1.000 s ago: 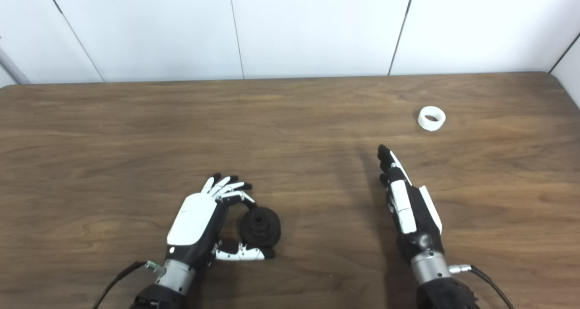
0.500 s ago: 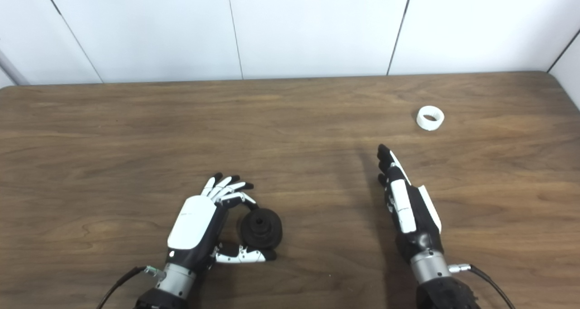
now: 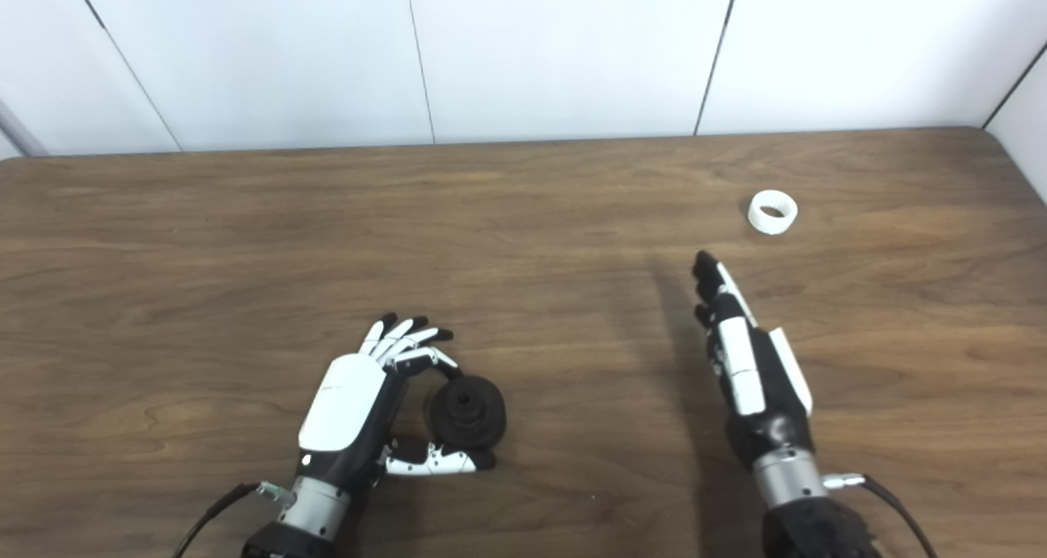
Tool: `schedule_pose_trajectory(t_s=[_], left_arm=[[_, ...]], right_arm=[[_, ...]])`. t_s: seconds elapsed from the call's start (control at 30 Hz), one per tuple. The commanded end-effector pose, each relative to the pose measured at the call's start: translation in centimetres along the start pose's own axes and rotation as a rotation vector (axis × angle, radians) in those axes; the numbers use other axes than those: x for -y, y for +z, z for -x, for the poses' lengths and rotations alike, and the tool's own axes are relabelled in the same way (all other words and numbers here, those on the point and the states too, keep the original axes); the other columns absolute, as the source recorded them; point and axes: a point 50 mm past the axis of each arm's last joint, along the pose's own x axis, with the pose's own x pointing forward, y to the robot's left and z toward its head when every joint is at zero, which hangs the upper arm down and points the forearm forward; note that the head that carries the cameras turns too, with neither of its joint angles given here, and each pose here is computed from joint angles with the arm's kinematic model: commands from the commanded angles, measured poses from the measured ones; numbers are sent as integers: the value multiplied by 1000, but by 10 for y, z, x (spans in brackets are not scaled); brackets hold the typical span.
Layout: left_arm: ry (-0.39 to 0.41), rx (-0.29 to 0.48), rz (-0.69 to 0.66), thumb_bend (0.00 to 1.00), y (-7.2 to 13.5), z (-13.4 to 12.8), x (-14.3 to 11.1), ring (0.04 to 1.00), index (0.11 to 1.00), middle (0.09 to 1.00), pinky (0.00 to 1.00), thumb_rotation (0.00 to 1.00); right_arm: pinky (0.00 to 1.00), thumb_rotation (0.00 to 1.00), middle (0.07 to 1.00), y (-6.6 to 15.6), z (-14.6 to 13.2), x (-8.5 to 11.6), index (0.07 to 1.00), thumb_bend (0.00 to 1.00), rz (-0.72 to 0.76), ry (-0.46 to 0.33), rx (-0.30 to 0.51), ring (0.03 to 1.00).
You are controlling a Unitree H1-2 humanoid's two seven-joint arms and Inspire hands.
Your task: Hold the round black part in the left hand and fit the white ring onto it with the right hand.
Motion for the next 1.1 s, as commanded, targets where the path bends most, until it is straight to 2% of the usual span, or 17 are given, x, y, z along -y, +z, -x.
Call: schedule_pose_trajectory(t_s=[0.0,0.17,0.33,0.53,0.8,0.93,1.07], left_arm=[[-33,-40,18,514,-4,8,10,914,489,819,1000,54],[-41,-46,27,514,-3,5,10,908,489,816,1000,53],[-42,-42,26,514,-5,4,10,905,489,813,1000,53],[-42,-42,24,514,-10,6,8,906,488,811,1000,53],[-49,-56,16,514,-16,7,5,908,489,812,1000,53],[-49,-54,12,514,-20,9,3,910,489,814,1000,53],[-46,-51,9,514,-23,10,0,907,489,813,1000,53]], right_arm=[[1000,976,973,20,-7,6,948,587,16,-20,70,998],[998,951,964,38,-18,27,935,605,96,-57,91,985],[986,920,962,56,-31,42,925,577,235,-84,111,978],[932,760,972,70,-54,54,916,607,354,-99,157,976],[918,745,943,93,-84,64,888,635,639,-191,139,940],[904,617,945,101,-102,69,880,635,736,-218,127,951],[967,495,946,103,-123,77,865,666,803,-236,94,986]])
